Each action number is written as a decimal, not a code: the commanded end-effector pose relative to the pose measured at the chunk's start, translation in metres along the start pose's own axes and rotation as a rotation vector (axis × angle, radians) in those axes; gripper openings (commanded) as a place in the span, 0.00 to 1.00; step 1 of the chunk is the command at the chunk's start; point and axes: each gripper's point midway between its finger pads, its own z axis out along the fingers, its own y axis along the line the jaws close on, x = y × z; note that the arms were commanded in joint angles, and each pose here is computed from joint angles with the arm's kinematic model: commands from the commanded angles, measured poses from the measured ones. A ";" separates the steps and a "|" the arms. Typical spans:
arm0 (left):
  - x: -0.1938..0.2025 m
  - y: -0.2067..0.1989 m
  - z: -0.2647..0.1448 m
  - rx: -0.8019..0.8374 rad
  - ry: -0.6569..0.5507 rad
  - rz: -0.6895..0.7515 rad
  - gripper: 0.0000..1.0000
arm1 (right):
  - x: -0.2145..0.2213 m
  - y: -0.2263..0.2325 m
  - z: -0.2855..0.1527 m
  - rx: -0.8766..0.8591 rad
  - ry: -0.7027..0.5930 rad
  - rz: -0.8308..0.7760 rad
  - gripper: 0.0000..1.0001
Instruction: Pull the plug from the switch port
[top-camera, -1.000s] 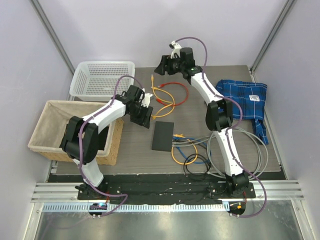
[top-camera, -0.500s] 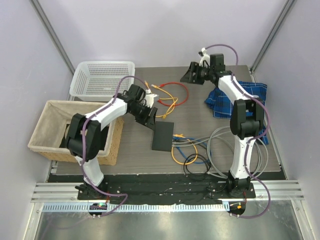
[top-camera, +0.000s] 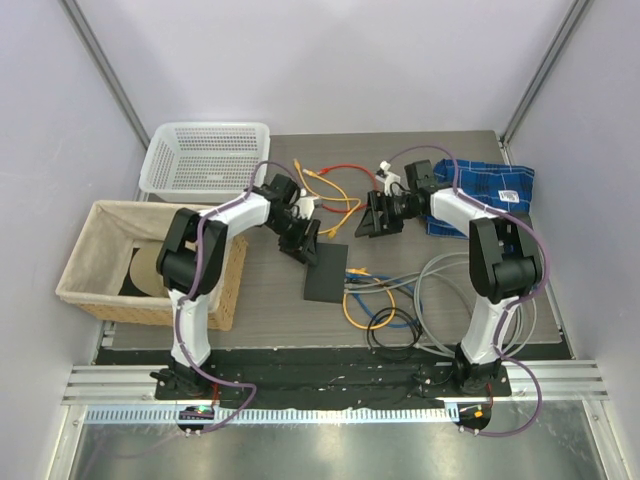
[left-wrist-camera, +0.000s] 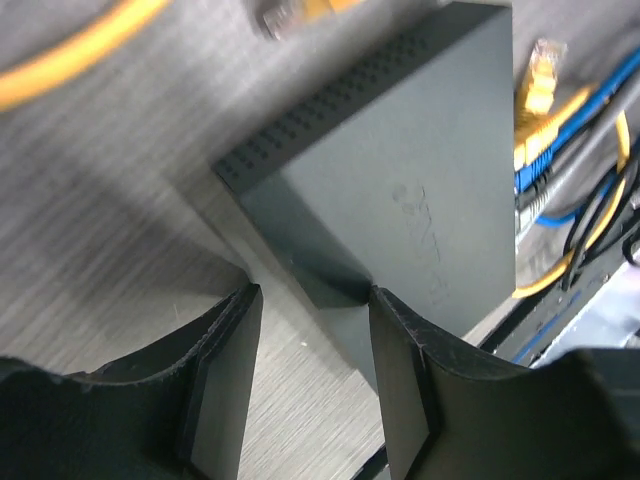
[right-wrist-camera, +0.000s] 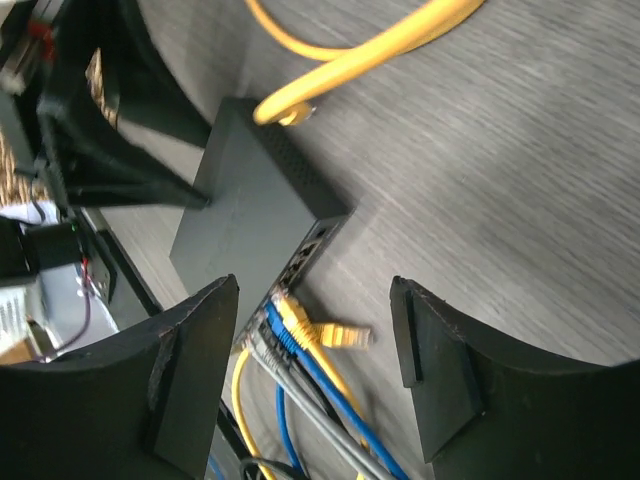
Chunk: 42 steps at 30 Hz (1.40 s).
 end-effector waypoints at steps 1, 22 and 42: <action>-0.013 0.040 0.012 -0.186 -0.004 -0.016 0.52 | -0.007 0.021 -0.014 -0.069 -0.017 -0.136 0.70; -0.075 0.005 -0.045 -0.099 -0.174 0.085 0.48 | 0.028 0.012 0.033 -0.164 0.185 -0.150 0.53; -0.023 0.006 0.005 -0.058 -0.007 -0.037 0.14 | 0.038 -0.007 0.056 -0.185 0.239 -0.101 0.40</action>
